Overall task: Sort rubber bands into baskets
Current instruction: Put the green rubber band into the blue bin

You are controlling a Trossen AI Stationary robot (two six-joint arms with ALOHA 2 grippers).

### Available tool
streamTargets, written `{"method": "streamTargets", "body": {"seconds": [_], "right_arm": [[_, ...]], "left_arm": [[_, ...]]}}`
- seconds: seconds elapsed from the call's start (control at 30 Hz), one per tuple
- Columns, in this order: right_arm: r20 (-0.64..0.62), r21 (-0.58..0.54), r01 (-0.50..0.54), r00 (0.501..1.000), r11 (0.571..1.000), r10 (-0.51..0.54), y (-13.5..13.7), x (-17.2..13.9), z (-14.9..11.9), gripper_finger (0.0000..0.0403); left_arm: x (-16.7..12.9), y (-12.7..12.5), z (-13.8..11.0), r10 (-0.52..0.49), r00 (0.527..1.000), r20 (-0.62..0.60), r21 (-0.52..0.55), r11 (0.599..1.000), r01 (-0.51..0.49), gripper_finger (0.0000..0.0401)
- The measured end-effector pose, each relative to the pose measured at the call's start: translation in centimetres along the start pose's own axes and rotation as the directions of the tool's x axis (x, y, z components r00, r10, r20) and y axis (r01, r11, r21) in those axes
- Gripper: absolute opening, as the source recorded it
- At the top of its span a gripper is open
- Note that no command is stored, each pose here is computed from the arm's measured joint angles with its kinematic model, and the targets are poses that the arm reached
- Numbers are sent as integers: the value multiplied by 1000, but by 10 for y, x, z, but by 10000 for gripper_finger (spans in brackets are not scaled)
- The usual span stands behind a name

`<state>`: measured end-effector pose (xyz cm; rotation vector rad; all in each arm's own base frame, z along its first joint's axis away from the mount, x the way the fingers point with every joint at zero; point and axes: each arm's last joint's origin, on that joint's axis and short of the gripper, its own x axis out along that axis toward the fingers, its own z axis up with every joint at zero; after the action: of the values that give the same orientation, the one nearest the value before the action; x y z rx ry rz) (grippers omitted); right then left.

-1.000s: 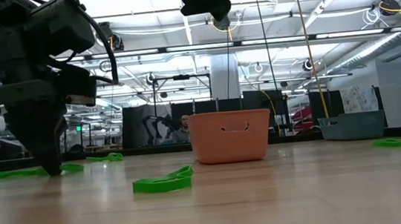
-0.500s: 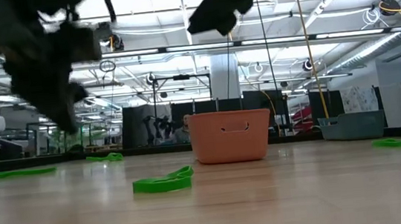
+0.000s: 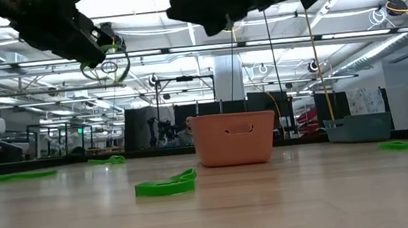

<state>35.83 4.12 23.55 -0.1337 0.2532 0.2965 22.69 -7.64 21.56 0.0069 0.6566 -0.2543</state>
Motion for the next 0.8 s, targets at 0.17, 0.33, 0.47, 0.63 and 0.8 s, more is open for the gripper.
{"method": "streamTargets", "body": {"seconds": [0.17,0.33,0.47,0.63,0.8], "right_arm": [[7,-262,-61,998,963,65,22,19,-13,132],[-14,-351,-2,1000,936,-3,28,36,-18,158],[-18,-359,34,999,933,-43,24,48,-9,194],[-49,-413,16,998,911,-40,22,62,-5,230],[-82,-427,5,996,904,-44,21,76,-11,236]], "left_arm": [[0,2,4,0,999,35,17,1000,0,1],[0,3,6,-29,998,50,35,999,27,0],[0,5,6,-38,998,48,35,999,37,0],[0,6,6,-39,998,48,30,999,37,0],[0,6,6,-53,998,45,31,998,51,0]]}}
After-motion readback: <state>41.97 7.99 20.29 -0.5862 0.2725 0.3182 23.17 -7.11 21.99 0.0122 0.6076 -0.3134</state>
